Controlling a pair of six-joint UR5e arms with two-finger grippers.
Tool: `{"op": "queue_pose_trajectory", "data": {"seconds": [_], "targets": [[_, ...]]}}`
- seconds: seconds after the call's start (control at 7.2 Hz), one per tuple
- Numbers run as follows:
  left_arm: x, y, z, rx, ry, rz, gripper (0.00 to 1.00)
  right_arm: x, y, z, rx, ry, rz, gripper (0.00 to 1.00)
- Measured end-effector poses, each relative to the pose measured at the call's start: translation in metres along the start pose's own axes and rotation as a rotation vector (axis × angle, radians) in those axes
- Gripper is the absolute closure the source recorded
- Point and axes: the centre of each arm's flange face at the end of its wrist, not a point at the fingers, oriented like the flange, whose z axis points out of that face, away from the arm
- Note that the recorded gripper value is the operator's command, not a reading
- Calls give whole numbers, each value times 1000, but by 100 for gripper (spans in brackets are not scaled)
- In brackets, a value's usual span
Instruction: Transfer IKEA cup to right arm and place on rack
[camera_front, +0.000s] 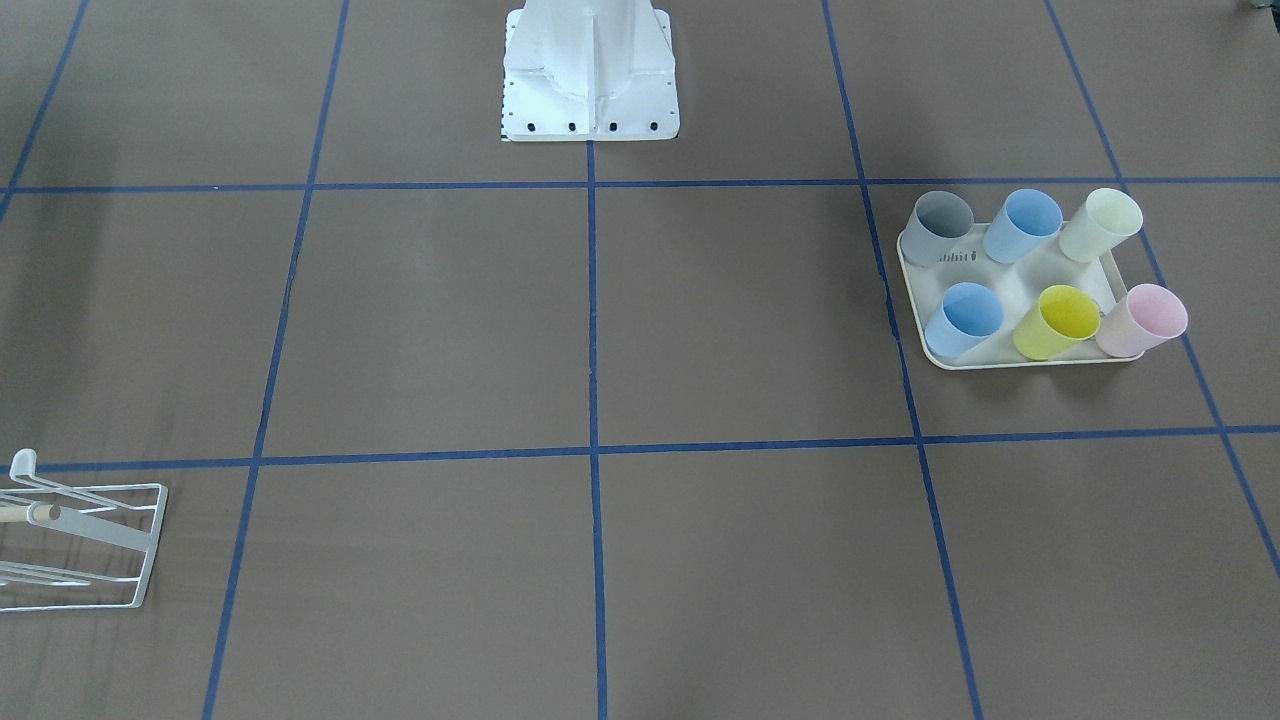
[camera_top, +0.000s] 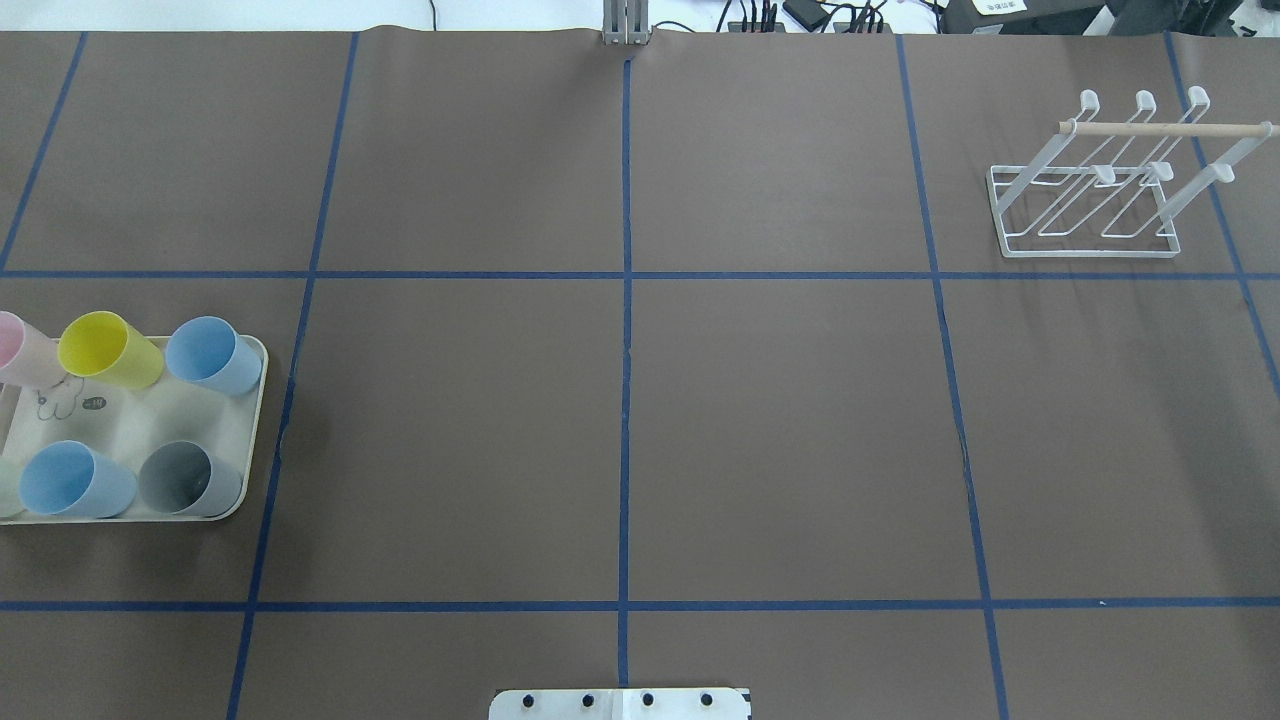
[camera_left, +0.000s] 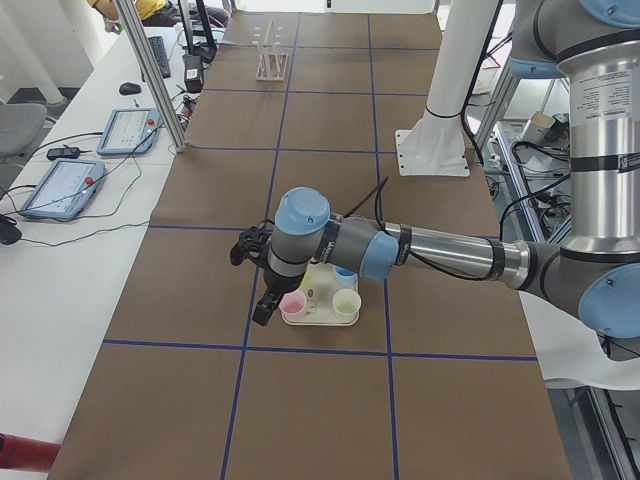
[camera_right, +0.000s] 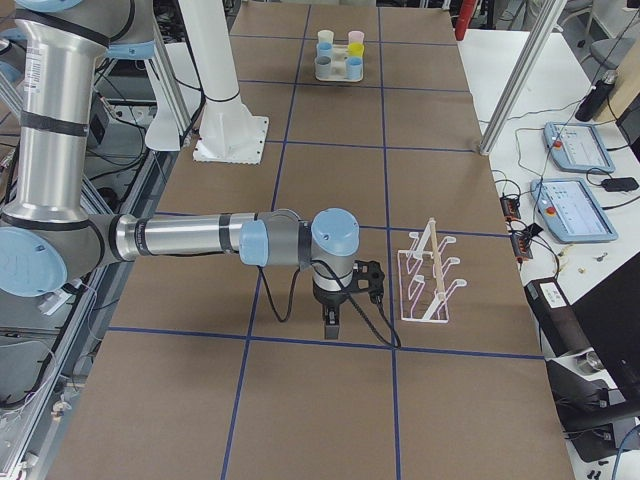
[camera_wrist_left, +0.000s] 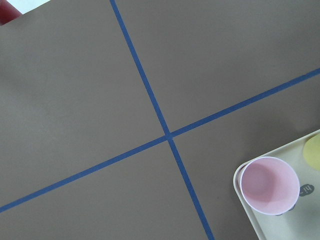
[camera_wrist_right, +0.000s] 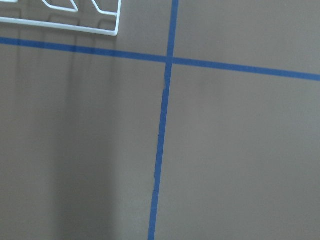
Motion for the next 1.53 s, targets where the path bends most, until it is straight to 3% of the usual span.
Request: {"op": "queue_pose_trajectory", "data": {"seconds": [0.28,0.69,0.97,1.25,1.53], "targets": [[15,-16,-20,66,-5,53,0,-23,-35,-29,79,4,-58,0],[31,-62,-49,217,-32,173,0,-58,-66,-64,248,-24,-166,0],[15,-68,-30,241,-20,152,0,-78,-73,-68,287,-68,-132,0],[10,-66,-4,299,18,156,0,-123,-81,-60,333,-126,-152,1],[18,-57,38,264,71,158,0,-189,-83,-44,357,-214,-215,1]]}}
